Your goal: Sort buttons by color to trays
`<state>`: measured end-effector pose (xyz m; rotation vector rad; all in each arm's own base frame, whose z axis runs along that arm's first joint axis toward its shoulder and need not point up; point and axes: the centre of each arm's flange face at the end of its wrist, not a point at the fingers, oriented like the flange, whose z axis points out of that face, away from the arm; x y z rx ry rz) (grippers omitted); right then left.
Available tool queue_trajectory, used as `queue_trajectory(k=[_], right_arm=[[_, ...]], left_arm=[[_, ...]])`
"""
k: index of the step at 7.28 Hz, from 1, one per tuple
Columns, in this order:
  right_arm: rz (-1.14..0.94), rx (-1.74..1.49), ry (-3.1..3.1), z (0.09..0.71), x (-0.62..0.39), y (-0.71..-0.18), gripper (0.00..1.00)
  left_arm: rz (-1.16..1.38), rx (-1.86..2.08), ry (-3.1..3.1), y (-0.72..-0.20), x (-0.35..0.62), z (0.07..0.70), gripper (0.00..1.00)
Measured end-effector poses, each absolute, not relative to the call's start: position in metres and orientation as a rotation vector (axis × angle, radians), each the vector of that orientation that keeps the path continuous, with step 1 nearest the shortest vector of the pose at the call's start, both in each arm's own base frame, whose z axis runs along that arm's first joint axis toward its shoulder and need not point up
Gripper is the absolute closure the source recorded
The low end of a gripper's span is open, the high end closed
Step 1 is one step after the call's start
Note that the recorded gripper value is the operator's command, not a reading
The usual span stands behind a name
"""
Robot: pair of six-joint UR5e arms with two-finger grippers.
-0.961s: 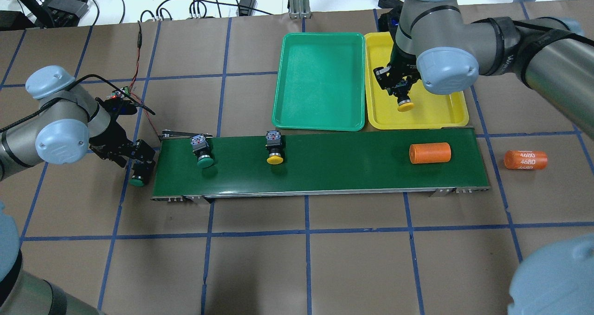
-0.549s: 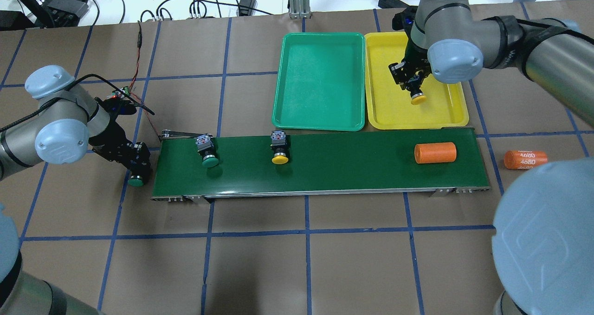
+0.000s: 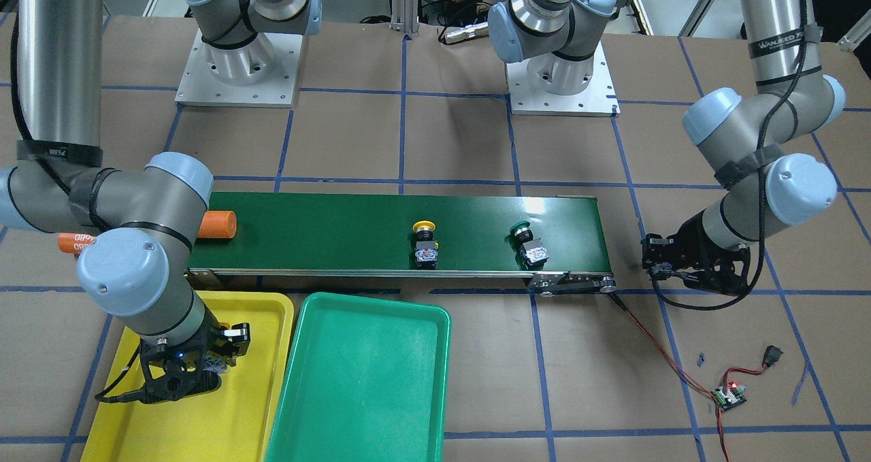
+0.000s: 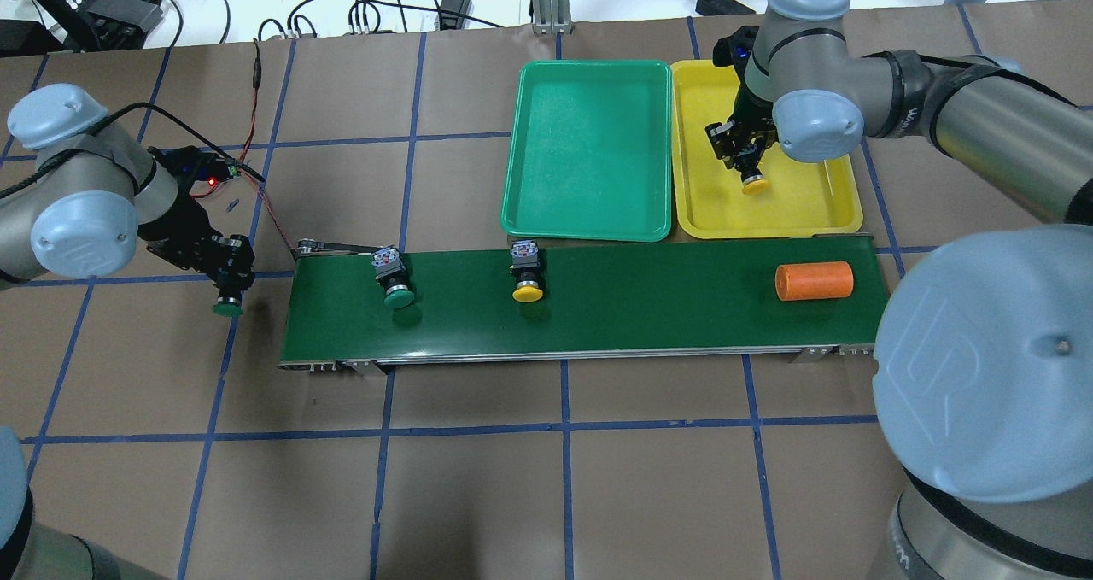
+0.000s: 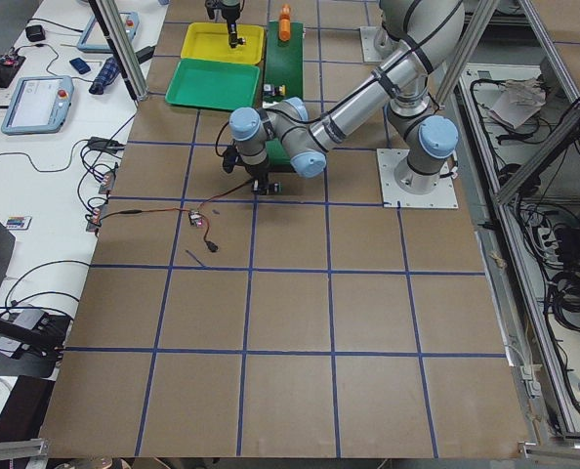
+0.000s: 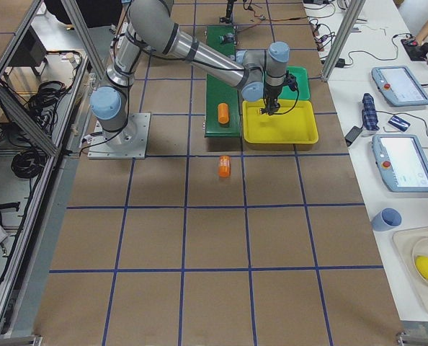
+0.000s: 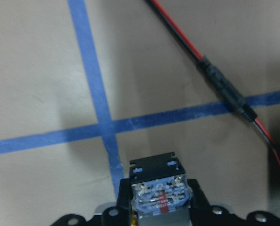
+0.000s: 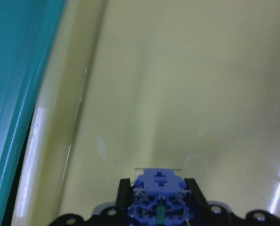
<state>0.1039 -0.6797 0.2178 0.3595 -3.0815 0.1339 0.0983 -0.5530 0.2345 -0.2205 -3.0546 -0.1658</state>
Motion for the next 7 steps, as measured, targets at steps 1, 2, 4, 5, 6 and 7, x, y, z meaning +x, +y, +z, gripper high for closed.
queue_trajectory(k=[1, 2, 4, 5, 6, 7], right_arm=[[0.167, 0.359, -3.077, 0.215, 0.104, -0.683, 0.0], [0.2, 0.358, -3.073, 0.218, 0.104, -0.685, 0.0], [0.255, 0.358, -3.067, 0.24, 0.109, -0.682, 0.0], [0.286, 0.366, -3.071, 0.257, 0.116, -0.676, 0.0], [0.318, 0.372, -3.085, 0.276, 0.127, -0.668, 0.0], [0.333, 0.36, -3.098, 0.295, 0.143, -0.658, 0.0]], left_arm=[[-0.185, -0.216, -3.048, -0.566, 0.102, 0.269, 1.0], [-0.208, -0.19, -3.039, -0.576, 0.102, 0.302, 1.0], [-0.239, -0.119, -3.035, -0.587, 0.078, 0.339, 1.0], [-0.248, -0.098, -3.039, -0.587, 0.054, 0.345, 1.0], [-0.268, -0.08, -3.041, -0.584, 0.025, 0.344, 1.0], [-0.303, -0.087, -3.037, -0.58, 0.0, 0.335, 1.0]])
